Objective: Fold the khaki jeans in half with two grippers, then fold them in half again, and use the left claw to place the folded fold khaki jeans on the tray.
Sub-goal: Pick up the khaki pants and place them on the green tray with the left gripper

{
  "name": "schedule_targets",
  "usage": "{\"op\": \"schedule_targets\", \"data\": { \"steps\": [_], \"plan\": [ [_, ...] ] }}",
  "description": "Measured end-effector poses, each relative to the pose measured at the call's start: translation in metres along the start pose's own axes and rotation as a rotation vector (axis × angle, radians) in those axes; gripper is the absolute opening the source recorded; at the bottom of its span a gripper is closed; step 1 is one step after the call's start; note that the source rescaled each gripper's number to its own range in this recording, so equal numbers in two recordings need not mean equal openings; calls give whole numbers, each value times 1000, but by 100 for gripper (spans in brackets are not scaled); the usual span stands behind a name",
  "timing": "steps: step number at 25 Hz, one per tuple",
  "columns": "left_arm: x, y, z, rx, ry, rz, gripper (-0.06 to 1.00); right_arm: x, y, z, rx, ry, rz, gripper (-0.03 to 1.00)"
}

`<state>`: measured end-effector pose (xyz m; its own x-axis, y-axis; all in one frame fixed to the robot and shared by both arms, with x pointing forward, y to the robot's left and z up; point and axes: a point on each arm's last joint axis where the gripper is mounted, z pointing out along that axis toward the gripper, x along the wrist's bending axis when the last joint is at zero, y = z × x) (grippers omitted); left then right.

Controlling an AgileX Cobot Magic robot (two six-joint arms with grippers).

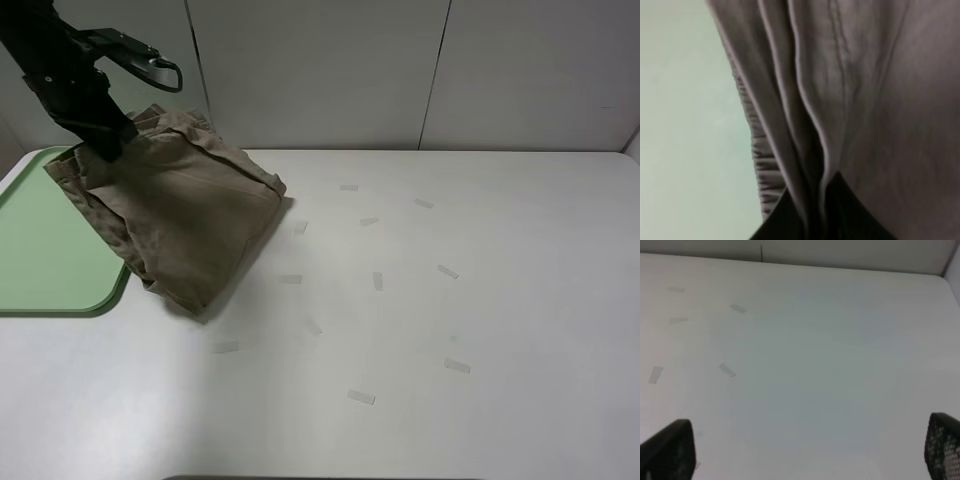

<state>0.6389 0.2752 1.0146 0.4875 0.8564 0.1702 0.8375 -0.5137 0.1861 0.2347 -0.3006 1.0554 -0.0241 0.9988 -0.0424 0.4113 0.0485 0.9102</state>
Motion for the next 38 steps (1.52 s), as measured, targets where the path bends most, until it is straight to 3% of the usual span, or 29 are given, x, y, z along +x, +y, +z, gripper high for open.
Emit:
{"op": "schedule_targets", "data": {
  "steps": [10,23,33,38],
  "plan": [
    [42,-44,3,-6,87,-112,0,0,0,0,0,0,0,100],
    [92,-86,23,-56,262,-142,0,0,0,0,0,0,0,100],
    [102,-96,34,-17,268,-155,0,0,0,0,0,0,0,100],
    [109,-104,40,-5,266,-248,0,0,0,0,0,0,0,100]
  ]
}}
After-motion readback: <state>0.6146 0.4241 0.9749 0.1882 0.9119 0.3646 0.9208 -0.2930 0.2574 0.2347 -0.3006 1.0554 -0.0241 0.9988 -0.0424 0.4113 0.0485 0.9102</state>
